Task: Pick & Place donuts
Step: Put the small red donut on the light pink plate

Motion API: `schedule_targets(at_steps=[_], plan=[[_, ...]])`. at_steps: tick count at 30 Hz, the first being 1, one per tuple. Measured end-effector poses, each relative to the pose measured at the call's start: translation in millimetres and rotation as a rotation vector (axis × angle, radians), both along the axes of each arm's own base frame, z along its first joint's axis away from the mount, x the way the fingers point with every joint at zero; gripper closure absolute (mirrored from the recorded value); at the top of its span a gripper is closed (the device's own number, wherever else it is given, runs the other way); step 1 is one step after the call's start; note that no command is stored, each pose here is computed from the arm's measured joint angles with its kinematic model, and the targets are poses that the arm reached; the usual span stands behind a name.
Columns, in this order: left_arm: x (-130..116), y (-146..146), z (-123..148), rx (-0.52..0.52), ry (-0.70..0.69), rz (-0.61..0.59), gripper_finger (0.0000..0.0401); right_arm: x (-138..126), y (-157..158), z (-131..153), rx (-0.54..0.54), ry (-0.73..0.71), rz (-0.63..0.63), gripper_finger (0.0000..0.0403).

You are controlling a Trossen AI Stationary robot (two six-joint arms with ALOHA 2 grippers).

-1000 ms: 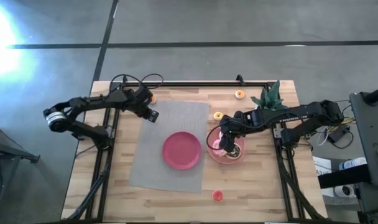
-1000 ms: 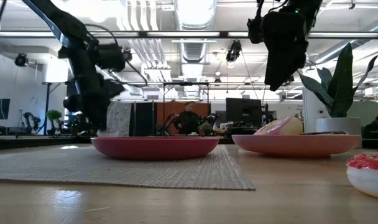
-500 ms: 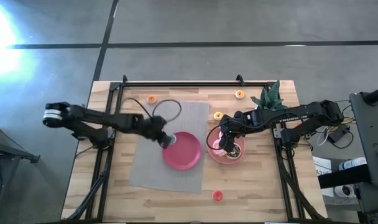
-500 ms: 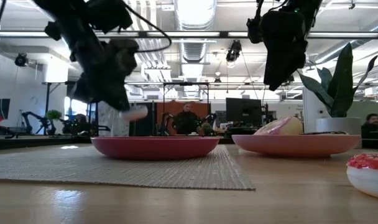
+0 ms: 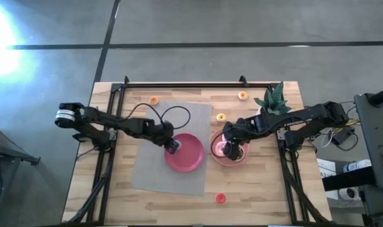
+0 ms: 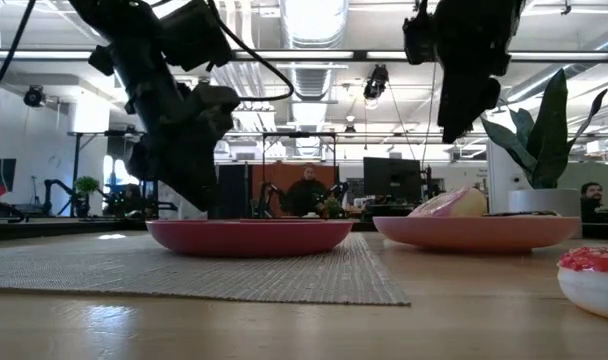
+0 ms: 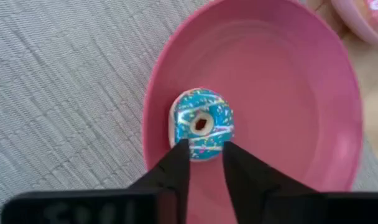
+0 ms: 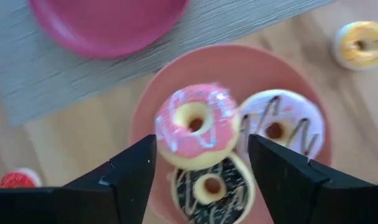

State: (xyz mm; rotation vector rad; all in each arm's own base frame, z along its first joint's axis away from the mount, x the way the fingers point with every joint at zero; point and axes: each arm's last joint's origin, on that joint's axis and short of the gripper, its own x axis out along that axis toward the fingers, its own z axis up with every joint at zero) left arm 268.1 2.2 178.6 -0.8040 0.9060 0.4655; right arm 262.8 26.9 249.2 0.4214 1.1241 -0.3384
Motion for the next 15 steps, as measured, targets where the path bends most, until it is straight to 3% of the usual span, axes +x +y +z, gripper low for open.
schedule_targets(at_steps=[6, 15], plan=[[-7.9, -2.7, 10.8, -0.002, -0.011, -0.017, 0.0265, -3.7, 27.4, 0.0, 0.038, 0.004, 0.167, 0.0143], [-17.2, -23.1, 44.6, 0.066, -0.168, -0.1, 0.0257, 5.1, 82.8, -22.8, 0.193, -0.062, 0.447, 0.0156]])
